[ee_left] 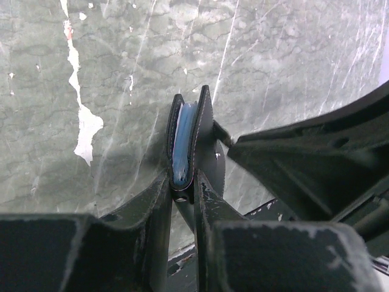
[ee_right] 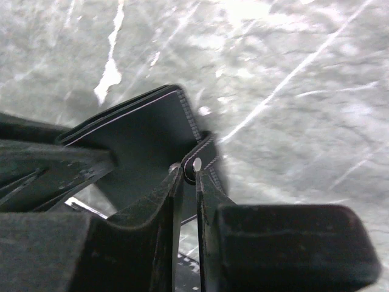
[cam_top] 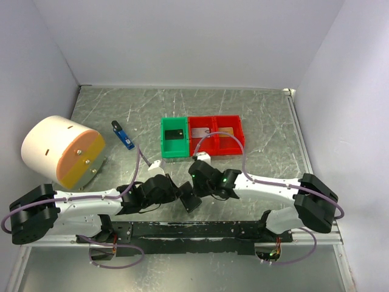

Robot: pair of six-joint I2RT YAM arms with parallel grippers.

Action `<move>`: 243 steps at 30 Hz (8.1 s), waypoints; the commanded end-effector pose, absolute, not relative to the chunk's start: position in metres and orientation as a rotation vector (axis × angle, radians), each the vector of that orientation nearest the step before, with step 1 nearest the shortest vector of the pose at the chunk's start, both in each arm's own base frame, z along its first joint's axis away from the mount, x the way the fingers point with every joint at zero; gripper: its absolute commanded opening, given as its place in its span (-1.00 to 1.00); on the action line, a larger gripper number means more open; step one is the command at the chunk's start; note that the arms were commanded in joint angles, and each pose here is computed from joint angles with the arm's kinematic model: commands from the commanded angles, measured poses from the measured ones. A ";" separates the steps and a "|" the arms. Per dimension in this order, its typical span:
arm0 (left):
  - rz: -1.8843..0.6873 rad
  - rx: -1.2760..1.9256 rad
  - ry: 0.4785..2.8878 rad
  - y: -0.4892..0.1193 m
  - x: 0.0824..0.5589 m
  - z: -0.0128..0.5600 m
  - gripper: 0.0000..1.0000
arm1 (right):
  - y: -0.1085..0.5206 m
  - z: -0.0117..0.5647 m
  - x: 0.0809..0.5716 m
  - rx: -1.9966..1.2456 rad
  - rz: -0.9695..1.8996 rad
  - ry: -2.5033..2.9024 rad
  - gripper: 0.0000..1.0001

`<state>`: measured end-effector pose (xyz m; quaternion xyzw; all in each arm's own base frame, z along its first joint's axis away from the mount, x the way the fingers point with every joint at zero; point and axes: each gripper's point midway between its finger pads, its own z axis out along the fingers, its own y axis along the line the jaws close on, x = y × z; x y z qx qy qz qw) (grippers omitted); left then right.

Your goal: Take the credit cards out of the card holder

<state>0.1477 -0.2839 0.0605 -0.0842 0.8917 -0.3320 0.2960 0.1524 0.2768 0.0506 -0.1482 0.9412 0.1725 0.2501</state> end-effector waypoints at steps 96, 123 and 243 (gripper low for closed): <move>-0.833 -0.043 2.420 -0.287 0.139 0.051 -0.67 | 0.257 0.035 0.175 -0.576 0.523 2.600 -0.87; -0.719 -0.297 2.300 -0.208 0.146 0.100 1.00 | 0.317 0.125 0.167 -0.287 0.903 2.384 -1.00; -1.062 0.082 2.453 -0.309 0.139 0.065 0.46 | 0.286 0.077 0.159 -0.193 1.086 2.528 -0.53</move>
